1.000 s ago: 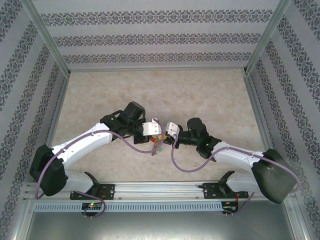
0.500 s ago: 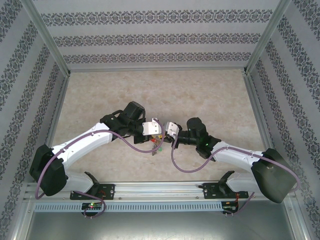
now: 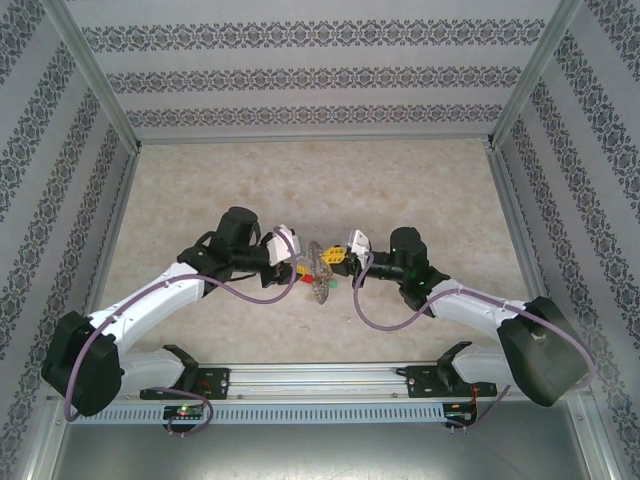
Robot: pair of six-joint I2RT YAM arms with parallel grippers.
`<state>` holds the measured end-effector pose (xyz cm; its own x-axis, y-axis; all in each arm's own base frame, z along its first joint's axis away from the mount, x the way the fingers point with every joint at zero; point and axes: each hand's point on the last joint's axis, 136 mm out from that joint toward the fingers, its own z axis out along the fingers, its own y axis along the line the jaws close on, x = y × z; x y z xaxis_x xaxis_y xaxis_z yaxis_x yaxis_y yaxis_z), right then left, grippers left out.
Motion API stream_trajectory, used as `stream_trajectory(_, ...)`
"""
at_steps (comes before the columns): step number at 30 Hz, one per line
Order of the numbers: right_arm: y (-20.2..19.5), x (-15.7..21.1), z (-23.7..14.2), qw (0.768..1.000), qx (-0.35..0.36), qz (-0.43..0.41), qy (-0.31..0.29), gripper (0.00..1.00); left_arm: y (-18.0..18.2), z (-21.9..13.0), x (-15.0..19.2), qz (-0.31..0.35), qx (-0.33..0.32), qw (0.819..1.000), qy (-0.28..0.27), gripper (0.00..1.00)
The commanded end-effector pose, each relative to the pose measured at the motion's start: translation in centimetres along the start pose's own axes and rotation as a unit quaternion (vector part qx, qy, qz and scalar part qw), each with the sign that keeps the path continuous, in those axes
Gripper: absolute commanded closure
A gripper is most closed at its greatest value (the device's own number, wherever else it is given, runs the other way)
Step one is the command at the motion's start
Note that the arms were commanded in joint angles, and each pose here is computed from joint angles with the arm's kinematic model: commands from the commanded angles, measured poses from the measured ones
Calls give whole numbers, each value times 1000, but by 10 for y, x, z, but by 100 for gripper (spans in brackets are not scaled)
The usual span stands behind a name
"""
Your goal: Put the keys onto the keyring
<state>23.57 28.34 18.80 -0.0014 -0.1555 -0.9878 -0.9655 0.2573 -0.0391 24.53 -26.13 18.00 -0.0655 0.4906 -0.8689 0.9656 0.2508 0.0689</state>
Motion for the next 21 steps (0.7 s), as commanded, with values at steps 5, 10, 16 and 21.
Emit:
stream_trajectory(5, 7, -32, -6, 996, -44, 16, -76, 100, 10, -8, -50, -4, -4, 992, -127, 65)
stream_trajectory(10, -1, -43, -9, 994, -37, 28, -99, 100, 10, -11, -60, -13, -2, 987, -158, 67)
stream_trajectory(16, -5, -51, -9, 992, -43, 41, -114, 100, 10, -12, -54, -12, -16, 988, -156, 67)
stream_trajectory(21, -7, -53, -8, 991, -41, 43, -117, 100, 11, -13, -56, -10, -19, 986, -164, 67)
